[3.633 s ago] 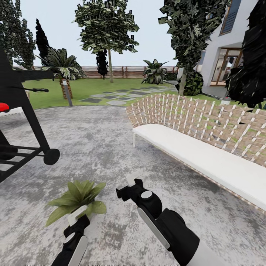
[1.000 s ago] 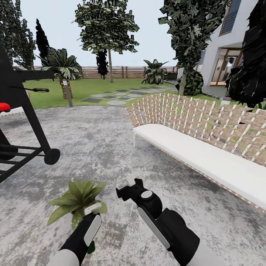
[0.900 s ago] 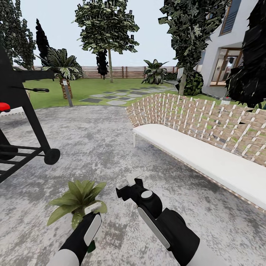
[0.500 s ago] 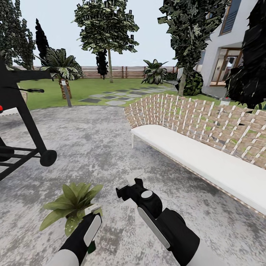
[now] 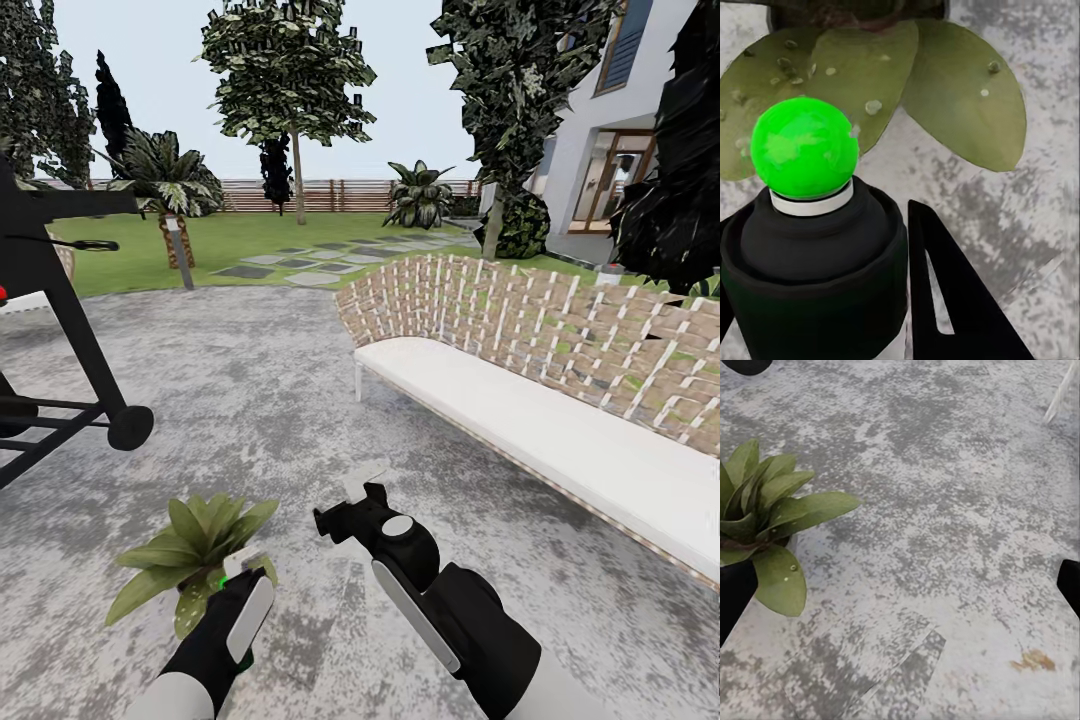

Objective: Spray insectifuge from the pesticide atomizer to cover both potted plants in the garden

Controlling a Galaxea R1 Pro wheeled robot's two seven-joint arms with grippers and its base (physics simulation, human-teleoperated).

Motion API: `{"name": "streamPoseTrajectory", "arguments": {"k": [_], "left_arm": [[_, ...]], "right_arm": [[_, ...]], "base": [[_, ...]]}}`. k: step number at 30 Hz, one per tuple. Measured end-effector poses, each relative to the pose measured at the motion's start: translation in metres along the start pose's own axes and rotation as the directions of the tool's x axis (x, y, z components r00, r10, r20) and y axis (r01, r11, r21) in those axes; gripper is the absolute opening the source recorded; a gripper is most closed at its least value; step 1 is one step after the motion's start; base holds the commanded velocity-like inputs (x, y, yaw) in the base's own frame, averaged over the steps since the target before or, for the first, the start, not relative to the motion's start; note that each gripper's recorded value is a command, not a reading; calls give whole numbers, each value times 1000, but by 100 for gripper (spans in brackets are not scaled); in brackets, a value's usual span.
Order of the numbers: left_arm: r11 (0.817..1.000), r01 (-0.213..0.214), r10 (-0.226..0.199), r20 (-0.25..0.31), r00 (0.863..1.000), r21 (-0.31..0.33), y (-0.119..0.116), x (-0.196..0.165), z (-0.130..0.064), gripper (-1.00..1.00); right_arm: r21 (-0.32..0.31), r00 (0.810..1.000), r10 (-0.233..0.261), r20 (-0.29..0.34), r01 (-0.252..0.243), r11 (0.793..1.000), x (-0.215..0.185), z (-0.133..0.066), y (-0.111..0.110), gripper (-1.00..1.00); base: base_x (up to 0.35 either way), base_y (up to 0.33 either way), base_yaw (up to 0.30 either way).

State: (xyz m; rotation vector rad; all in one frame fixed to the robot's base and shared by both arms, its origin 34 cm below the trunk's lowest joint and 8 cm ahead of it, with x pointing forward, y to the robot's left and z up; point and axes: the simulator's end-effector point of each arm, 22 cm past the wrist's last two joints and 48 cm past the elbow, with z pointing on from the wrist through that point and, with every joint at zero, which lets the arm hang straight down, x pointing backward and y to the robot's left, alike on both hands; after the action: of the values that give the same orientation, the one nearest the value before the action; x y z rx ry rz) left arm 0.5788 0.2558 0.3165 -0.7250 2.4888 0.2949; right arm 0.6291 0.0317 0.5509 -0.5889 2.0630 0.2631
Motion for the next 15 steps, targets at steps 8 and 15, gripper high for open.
{"name": "streamPoseTrajectory", "arguments": {"k": [8, 15], "left_arm": [[997, -81, 81, -11, 997, 13, -9, 16, 0, -100], [996, -83, 83, -20, 996, 17, -8, 20, 2, -100]], "right_arm": [[-4, 1000, -1, 7, 1, 1000, -4, -2, 1, 100], [-7, 1000, 1, 13, -1, 1000, -6, -3, 2, 100]], "base": [[34, -324, 0], [126, -193, 174]]}}
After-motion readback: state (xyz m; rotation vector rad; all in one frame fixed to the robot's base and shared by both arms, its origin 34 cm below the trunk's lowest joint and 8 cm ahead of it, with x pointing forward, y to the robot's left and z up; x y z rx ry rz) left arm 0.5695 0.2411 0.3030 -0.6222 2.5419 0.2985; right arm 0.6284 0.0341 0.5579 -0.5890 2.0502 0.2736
